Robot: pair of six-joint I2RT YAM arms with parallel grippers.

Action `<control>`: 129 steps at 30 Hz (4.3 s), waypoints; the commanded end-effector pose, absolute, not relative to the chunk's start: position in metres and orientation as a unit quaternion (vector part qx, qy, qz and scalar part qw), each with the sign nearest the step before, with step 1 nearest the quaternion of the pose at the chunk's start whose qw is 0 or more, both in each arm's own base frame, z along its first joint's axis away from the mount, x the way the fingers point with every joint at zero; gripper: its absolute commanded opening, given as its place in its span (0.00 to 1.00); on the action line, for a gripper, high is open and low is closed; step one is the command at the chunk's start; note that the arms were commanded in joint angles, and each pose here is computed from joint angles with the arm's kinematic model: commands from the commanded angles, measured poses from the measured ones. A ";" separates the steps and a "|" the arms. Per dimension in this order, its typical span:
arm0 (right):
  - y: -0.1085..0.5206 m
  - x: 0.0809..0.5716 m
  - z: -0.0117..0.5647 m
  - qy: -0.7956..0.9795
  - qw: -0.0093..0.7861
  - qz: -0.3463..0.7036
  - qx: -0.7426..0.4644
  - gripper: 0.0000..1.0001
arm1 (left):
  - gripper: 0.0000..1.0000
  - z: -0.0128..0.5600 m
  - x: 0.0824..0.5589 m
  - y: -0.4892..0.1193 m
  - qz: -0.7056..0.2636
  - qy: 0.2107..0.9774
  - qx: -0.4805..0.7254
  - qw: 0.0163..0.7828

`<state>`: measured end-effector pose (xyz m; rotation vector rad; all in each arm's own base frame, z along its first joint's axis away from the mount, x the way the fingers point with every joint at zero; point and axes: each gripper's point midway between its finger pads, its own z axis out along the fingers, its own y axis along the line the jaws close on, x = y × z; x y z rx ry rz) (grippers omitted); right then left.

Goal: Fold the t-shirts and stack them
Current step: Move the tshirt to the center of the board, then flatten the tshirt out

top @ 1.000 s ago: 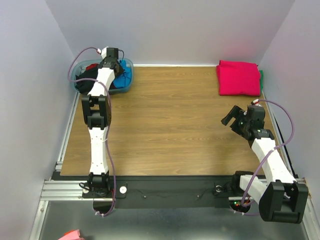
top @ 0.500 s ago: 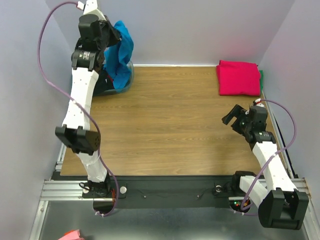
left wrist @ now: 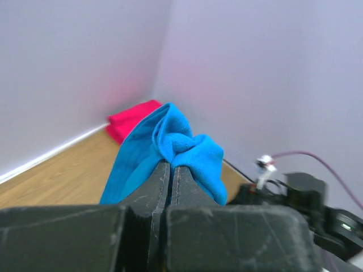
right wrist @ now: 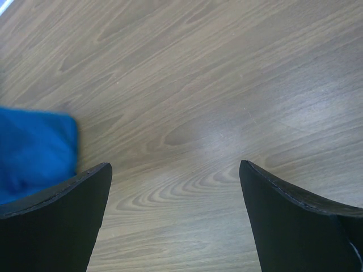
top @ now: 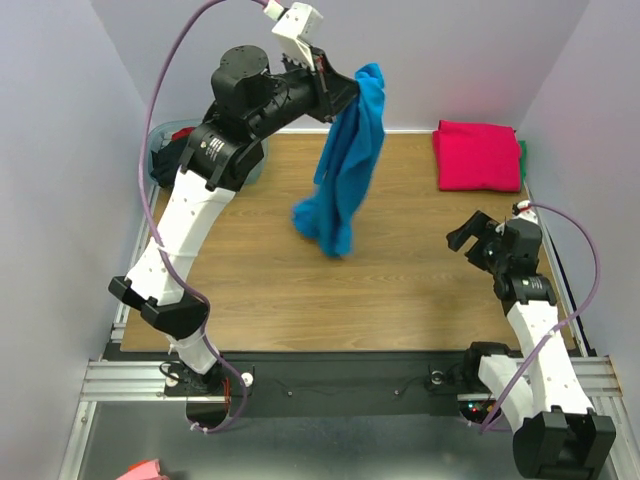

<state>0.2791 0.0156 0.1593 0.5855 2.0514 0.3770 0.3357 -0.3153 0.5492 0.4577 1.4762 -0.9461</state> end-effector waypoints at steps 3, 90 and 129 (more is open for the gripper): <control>0.005 0.281 0.182 0.806 0.518 0.139 0.251 1.00 | 0.00 0.638 0.254 -0.330 -0.527 0.491 0.271 0.639; 0.121 0.225 0.075 0.923 0.270 0.148 0.229 0.84 | 0.00 0.133 0.364 -0.185 -0.243 0.889 -0.128 0.366; 0.071 0.279 0.531 0.643 0.723 0.196 0.161 0.00 | 0.00 0.526 0.261 -0.124 -0.367 0.630 -0.096 0.678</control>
